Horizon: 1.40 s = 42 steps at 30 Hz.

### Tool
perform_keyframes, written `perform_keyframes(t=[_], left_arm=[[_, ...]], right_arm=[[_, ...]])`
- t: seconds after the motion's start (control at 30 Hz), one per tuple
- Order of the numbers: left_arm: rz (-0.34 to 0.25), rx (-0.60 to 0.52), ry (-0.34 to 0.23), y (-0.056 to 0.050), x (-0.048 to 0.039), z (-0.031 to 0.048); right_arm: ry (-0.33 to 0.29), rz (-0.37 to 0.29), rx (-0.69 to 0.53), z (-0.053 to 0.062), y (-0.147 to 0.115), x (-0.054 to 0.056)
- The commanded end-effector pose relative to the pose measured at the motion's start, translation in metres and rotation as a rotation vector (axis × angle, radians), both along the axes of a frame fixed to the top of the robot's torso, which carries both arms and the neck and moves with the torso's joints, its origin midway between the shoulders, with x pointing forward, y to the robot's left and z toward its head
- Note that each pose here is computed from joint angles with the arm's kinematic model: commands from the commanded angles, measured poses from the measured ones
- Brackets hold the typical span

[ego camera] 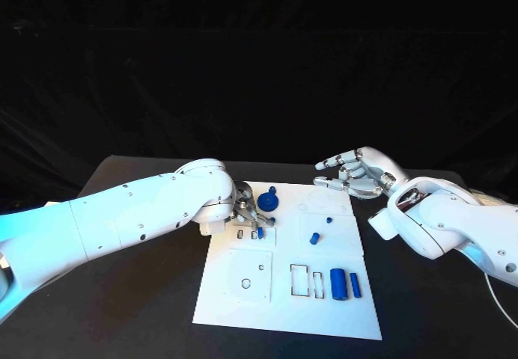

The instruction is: Assemble the parts on the task board

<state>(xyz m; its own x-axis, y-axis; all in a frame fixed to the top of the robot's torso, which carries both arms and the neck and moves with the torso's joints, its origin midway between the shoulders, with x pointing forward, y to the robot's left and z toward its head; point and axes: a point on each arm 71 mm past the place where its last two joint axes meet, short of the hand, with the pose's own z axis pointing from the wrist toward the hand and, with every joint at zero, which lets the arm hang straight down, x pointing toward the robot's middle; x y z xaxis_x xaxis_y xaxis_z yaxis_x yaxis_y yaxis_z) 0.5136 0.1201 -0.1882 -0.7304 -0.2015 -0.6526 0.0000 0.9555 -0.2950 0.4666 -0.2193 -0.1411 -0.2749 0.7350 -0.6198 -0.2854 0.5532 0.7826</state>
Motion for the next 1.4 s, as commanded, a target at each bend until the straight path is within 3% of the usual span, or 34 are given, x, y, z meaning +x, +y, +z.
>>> perform_keyframes(t=[0.03,1.4], left_arm=[[-0.007,0.062,0.024,0.0009,-0.0008,-0.0006],[-0.041,0.081,0.046,-0.0062,-0.0017,-0.0025]], right_arm=[[0.009,0.012,-0.01,-0.0014,0.0012,-0.0003],[0.02,0.007,-0.019,-0.0035,0.0006,0.0005]])
